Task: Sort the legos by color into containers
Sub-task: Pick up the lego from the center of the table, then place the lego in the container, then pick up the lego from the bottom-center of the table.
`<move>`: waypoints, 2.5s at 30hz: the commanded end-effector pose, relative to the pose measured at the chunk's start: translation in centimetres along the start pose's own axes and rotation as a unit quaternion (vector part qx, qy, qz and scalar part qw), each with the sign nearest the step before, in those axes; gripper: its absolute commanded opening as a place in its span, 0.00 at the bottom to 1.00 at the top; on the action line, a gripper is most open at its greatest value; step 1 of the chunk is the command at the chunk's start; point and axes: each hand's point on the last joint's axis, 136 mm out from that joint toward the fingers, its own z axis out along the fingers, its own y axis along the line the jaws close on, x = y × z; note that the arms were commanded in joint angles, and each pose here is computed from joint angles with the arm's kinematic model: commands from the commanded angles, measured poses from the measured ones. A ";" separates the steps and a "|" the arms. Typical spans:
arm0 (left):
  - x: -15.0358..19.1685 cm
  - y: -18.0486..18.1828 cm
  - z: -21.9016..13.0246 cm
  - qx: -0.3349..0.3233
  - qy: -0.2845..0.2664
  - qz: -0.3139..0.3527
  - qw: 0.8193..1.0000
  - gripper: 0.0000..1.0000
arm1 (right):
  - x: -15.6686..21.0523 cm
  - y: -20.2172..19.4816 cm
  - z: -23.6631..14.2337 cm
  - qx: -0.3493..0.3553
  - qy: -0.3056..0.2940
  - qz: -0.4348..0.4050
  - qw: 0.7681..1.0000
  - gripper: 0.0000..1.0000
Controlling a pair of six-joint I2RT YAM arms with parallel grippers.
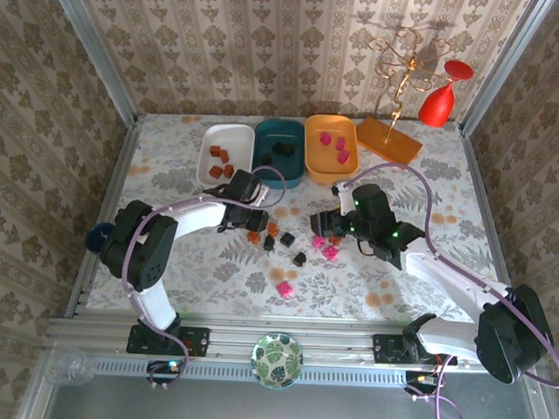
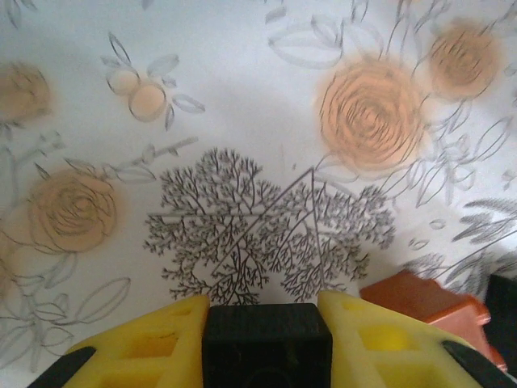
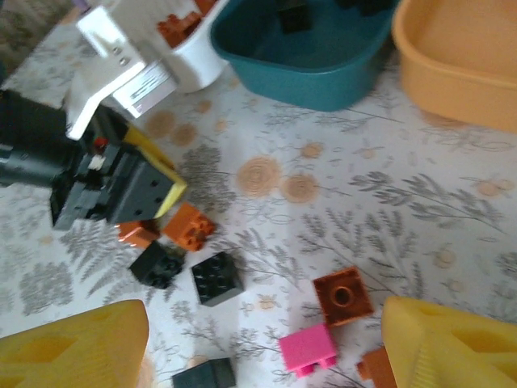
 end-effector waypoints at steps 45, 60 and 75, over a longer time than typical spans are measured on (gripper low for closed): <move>-5.4 -0.6 -11.3 0.060 -0.203 -0.060 0.976 0.77 | 9.9 -2.4 -0.5 0.177 0.162 -0.021 0.971 0.79; 3.1 1.5 -11.5 0.070 -0.180 -0.089 0.977 0.82 | 16.3 10.7 3.0 0.017 0.228 -0.129 0.965 0.76; 9.0 -0.2 -13.6 0.118 -0.147 -0.145 0.971 0.82 | 17.8 11.6 6.1 0.033 0.245 -0.124 0.961 0.53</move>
